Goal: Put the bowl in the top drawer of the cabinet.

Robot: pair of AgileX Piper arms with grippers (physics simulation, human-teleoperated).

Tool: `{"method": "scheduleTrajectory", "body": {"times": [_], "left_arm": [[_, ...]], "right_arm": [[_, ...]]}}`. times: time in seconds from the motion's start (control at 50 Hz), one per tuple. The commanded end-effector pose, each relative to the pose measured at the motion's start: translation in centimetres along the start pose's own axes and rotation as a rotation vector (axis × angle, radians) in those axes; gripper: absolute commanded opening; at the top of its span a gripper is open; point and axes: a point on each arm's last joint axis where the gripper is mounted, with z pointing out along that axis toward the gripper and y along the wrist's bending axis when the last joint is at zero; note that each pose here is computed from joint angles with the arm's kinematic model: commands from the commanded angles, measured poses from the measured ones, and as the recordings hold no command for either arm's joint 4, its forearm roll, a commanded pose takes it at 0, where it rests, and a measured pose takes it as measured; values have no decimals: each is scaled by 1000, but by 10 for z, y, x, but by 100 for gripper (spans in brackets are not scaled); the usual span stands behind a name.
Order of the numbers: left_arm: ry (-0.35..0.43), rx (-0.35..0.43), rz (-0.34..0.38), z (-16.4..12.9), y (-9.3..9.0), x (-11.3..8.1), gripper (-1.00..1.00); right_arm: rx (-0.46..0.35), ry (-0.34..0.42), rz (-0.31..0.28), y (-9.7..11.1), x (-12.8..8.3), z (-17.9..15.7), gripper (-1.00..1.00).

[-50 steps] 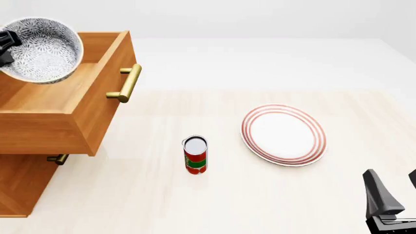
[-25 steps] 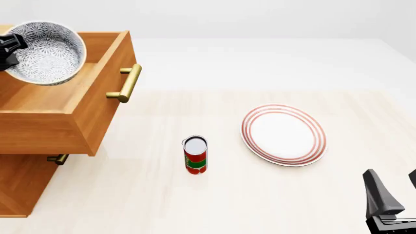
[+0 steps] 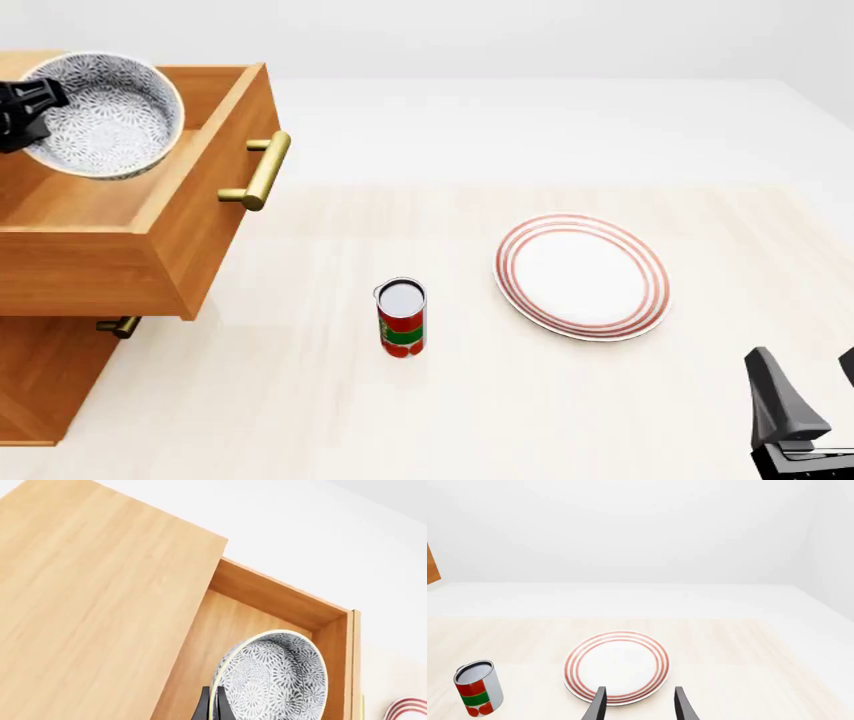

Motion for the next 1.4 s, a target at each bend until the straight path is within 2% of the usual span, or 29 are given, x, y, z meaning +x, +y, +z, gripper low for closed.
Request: {"method": "scheduleTrajectory", "body": {"times": [0.02, 1.4], "left_arm": [[-1, 3, 12, 6, -1, -2, -100], [30, -2, 51, 32, -1, -1, -100]], "right_arm": [[0, 0, 0, 0, 0, 0, 100], [0, 0, 0, 0, 0, 0, 100]]}}
